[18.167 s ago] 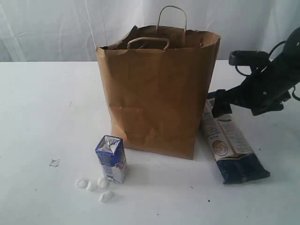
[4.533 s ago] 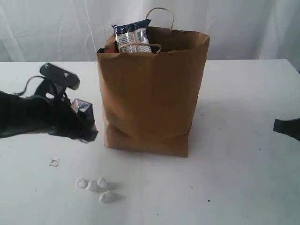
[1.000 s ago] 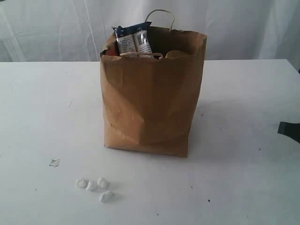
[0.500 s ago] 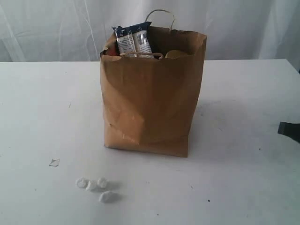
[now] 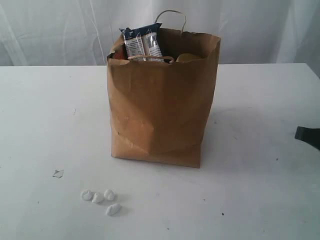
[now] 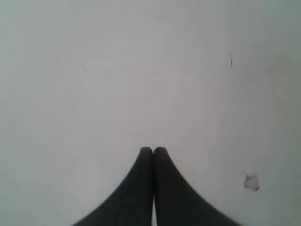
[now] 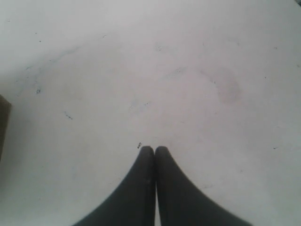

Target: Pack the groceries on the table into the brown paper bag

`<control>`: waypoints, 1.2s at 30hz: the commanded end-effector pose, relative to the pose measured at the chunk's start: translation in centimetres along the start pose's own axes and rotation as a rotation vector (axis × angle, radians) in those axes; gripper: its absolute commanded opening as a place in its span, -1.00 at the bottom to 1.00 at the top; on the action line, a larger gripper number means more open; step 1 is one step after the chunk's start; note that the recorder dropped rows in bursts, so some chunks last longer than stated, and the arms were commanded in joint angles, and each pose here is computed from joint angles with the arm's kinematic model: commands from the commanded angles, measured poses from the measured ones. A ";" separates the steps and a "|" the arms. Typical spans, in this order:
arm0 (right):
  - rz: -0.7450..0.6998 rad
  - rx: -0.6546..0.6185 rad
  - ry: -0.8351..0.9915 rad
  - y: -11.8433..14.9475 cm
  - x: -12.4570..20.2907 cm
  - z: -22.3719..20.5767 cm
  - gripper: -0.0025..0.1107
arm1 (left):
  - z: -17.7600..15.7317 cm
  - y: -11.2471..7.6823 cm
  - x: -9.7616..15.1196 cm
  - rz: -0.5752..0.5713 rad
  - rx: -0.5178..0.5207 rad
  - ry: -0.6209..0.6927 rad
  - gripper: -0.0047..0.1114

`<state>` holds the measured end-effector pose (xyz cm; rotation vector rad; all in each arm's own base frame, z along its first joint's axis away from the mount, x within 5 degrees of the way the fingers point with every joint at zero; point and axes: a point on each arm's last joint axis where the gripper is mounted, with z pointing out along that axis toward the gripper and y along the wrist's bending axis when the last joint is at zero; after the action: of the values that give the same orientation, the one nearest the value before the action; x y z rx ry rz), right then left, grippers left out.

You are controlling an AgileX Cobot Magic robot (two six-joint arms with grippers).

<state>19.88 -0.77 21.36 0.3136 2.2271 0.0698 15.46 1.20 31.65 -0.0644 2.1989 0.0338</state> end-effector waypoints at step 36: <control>-1.093 -1.281 -0.199 18.7 6.7 -7.4 -0.96 | -3.4 -1.2 9.7 0.022 0.130 -0.668 -0.92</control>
<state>13.29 18.27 23.20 -1.4511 1.4985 0.7443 7.00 -0.41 26.95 0.0503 1.5524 -0.0444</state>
